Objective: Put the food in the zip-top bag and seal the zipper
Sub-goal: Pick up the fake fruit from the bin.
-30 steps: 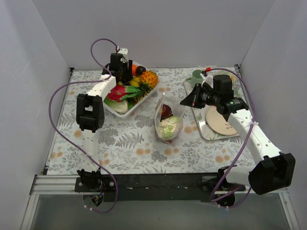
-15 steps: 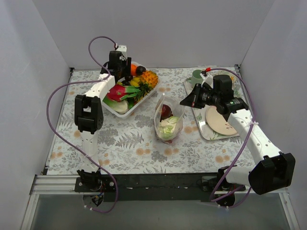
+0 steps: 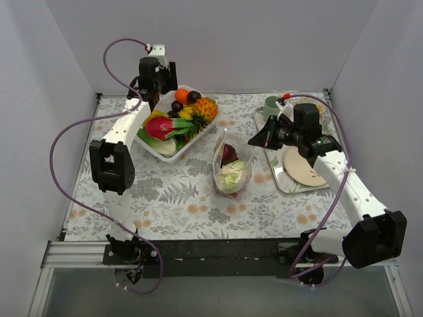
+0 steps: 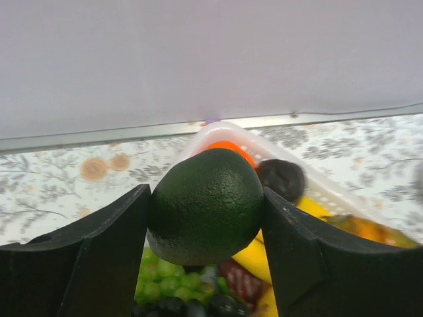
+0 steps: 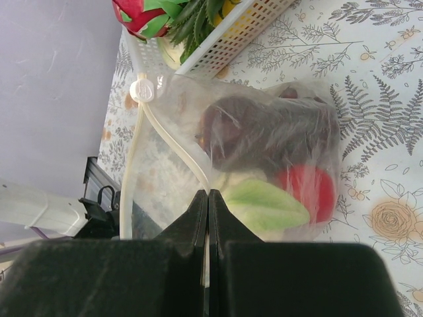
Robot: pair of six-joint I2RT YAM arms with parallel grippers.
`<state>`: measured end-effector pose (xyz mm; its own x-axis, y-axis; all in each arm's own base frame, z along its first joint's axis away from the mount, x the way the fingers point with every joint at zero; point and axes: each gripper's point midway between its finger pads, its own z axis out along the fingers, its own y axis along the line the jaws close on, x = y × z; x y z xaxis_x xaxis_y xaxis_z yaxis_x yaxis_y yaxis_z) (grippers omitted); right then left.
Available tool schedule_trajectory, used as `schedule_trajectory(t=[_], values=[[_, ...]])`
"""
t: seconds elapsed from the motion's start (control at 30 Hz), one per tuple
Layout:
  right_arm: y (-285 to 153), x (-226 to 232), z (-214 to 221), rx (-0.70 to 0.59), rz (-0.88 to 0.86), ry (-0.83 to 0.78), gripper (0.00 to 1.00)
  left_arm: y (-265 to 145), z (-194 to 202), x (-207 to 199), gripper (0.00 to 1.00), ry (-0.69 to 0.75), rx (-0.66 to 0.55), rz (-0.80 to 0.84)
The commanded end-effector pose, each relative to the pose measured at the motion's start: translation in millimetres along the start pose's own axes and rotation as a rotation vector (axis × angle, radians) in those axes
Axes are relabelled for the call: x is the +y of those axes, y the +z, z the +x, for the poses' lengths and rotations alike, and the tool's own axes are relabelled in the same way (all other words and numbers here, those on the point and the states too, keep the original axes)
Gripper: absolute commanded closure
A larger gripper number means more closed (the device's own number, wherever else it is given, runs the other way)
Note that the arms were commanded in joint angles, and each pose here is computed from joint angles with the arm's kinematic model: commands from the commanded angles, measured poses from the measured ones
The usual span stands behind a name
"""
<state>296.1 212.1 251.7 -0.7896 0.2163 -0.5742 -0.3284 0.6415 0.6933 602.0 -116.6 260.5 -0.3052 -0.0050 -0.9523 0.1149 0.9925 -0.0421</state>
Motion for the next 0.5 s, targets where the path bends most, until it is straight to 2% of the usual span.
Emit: schedule_trajectory(t=[0.0, 0.13, 0.2, 0.47], values=[[-3.2, 2.9, -9.6, -0.051, -0.011, -0.029, 0.99, -66.8, -75.1, -30.9, 0.59, -0.187, -0.114, 0.162], [-4.8, 5.2, -13.3, -0.070, -0.014, -0.033, 0.99, -111.5, -74.9, -73.9, 0.61, -0.408, -0.048, 0.350], [-6.1, 4.8, -16.1, -0.081, -0.003, -0.040, 0.99, -129.7, -55.1, -103.6, 0.61, -0.481, 0.029, 0.423], [-6.2, 2.1, -19.7, -0.103, 0.014, -0.043, 0.99, -232.8, -25.0, -200.2, 0.64, -0.536, 0.231, 0.559]])
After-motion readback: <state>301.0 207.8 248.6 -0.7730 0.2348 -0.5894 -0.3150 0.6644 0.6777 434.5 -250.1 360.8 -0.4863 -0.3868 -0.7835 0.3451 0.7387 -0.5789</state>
